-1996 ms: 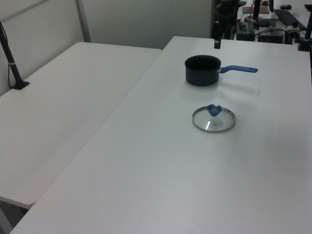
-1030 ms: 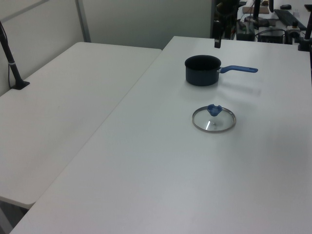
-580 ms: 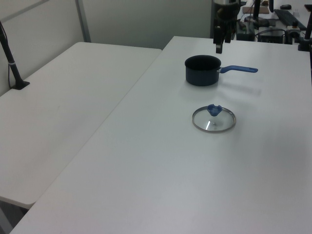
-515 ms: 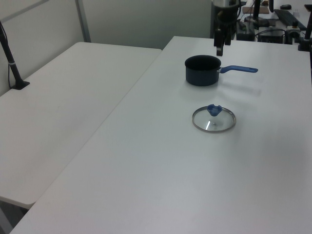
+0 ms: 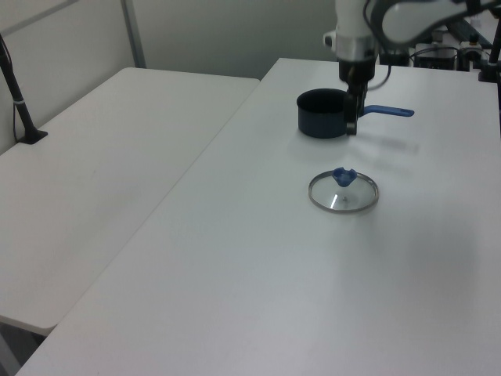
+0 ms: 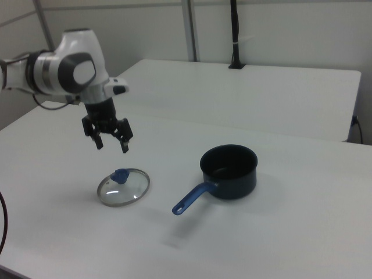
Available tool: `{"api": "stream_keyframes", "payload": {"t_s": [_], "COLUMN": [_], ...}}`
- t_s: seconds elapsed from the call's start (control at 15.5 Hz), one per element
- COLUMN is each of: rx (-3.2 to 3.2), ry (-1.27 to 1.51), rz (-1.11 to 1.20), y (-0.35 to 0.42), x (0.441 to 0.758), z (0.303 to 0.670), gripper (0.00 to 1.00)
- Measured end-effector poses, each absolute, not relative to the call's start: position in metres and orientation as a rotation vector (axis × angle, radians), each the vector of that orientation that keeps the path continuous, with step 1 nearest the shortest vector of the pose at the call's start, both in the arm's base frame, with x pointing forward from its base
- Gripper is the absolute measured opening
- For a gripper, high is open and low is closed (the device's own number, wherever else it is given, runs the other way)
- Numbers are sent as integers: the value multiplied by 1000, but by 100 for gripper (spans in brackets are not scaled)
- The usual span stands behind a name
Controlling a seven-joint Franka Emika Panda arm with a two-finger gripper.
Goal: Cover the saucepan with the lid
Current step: 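Lower the gripper and grasp the blue knob of the glass lid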
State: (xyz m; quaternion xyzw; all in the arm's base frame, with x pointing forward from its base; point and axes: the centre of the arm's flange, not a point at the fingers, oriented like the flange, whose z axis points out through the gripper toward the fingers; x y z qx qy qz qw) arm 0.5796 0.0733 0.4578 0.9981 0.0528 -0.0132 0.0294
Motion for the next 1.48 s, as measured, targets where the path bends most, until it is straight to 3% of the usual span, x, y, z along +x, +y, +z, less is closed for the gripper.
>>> {"api": "stream_keyframes", "payload": {"t_s": [0.39, 0.77, 1.09, 1.22, 1.48], "rx": [3067, 3063, 3064, 3064, 3063], "ry": [211, 224, 247, 257, 258], "rz": [-87, -60, -51, -58, -63], "y": [88, 91, 98, 102, 102], "x": [580, 593, 595, 594, 594], "z": [392, 357, 347, 344, 342], "gripper": [100, 98, 92, 79, 74]}}
